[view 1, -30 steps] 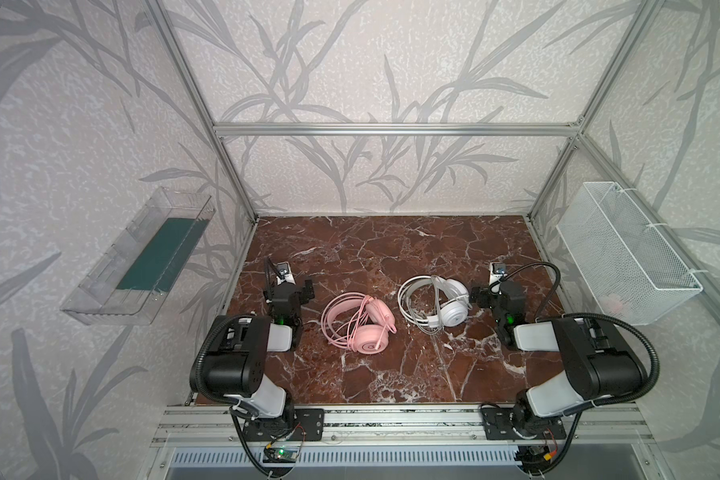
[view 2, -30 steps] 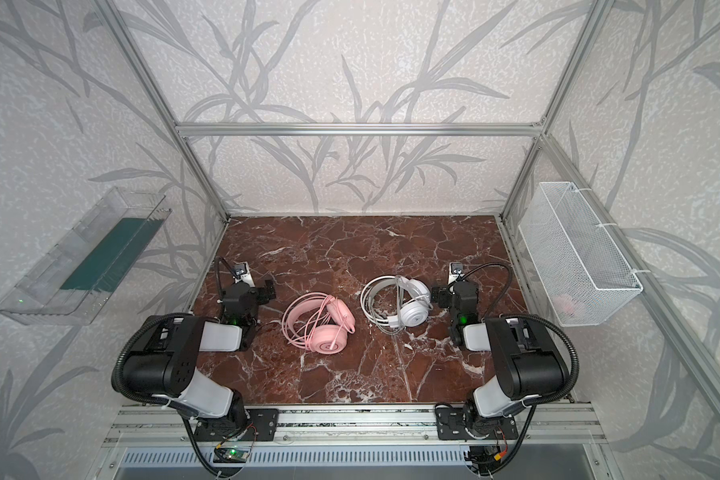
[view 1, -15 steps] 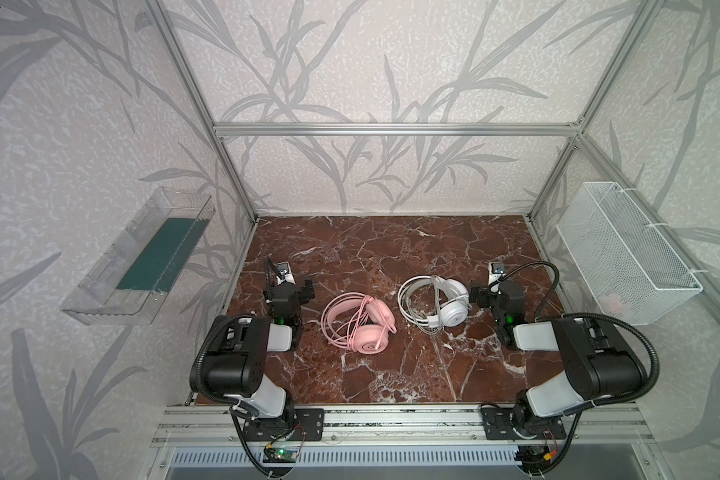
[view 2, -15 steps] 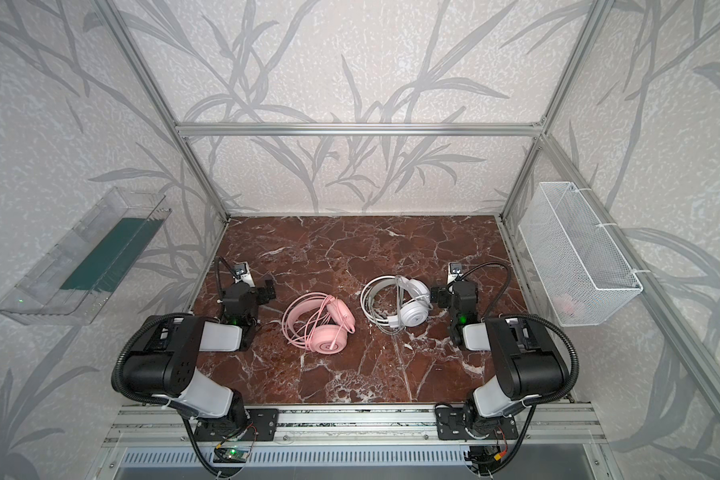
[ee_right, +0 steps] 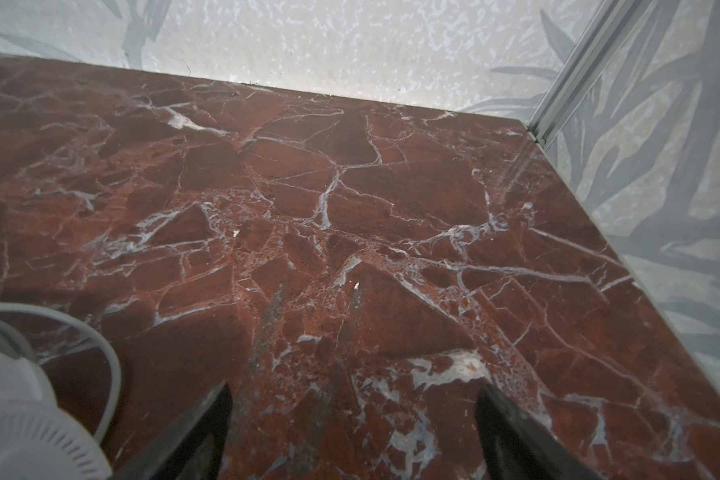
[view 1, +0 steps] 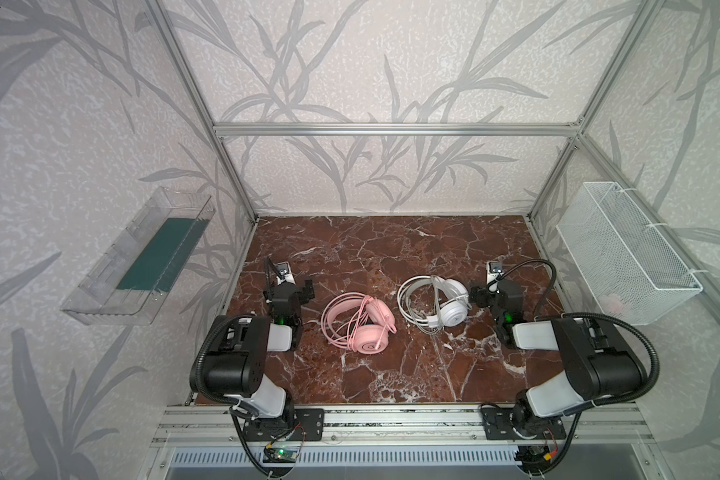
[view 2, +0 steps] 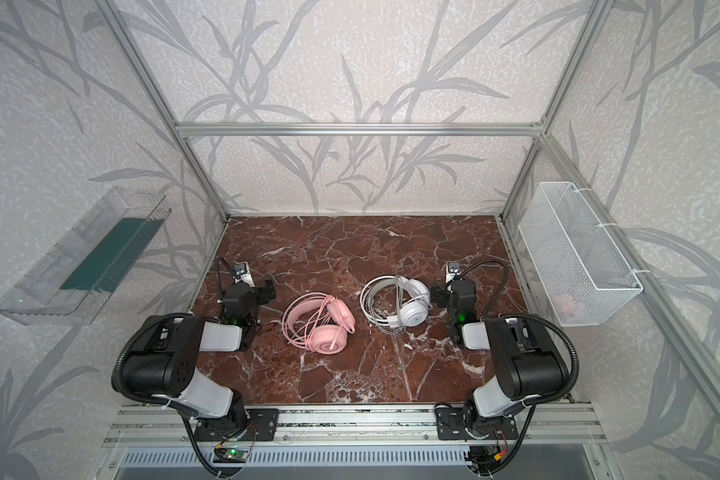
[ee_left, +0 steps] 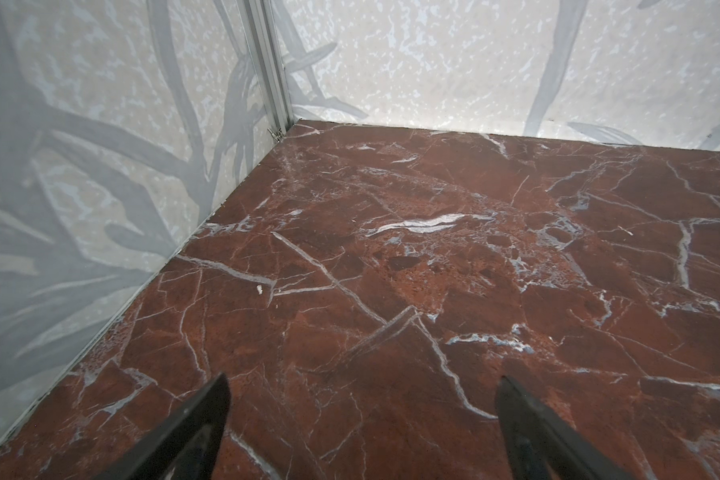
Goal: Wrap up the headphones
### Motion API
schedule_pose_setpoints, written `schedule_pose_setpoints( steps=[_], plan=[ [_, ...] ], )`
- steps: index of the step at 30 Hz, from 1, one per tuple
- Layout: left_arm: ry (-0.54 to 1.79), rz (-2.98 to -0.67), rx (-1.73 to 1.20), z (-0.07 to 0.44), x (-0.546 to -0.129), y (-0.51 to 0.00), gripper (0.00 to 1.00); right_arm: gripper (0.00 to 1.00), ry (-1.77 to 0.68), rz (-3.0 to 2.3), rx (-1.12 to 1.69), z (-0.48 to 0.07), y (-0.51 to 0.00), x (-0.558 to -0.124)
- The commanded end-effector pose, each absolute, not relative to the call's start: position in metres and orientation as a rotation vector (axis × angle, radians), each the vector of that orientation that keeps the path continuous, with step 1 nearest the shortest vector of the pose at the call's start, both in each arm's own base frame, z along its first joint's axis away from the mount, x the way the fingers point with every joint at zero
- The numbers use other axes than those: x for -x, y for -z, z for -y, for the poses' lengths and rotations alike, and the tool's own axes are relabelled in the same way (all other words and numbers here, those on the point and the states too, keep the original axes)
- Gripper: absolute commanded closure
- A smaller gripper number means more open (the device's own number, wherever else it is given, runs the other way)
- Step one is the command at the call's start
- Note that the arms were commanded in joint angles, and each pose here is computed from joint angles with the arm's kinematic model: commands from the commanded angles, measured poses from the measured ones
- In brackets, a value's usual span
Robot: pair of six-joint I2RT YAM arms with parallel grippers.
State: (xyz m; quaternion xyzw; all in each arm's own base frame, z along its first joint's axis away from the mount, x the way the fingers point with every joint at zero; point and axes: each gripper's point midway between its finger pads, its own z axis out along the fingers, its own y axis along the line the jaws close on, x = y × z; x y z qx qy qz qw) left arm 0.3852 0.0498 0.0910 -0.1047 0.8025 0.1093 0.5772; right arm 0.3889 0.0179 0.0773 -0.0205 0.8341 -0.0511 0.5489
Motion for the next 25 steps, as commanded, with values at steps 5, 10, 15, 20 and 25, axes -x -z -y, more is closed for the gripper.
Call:
schedule_pose_setpoints(
  steps=[5, 10, 15, 20, 25],
  plan=[
    [-0.257, -1.852, 0.242, -0.0505, -0.3904, -0.0979, 0.01, 0.06, 0.125, -1.935, 0.044, -0.0191, -0.0913, -0.3953],
    [-0.259, -1.852, 0.244, -0.0509, -0.3904, -0.098, 0.01, 0.01, 0.124, -1.933, 0.044, -0.0191, -0.0918, -0.3956],
    [-0.257, -1.851, 0.243, -0.0505, -0.3905, -0.0981, 0.01, 0.01, 0.124, -1.933, 0.044, -0.0192, -0.0918, -0.3954],
    [-0.246, -1.862, 0.25, -0.0511, -0.3917, -0.0967, 0.01, 0.01, 0.123, -1.933, 0.044, -0.0192, -0.0918, -0.3954],
    [-0.229, -1.858, 0.219, -0.0464, -0.391, -0.0972, 0.01, 0.01, 0.123, -1.933, 0.044, -0.0192, -0.0918, -0.3954]
  ],
)
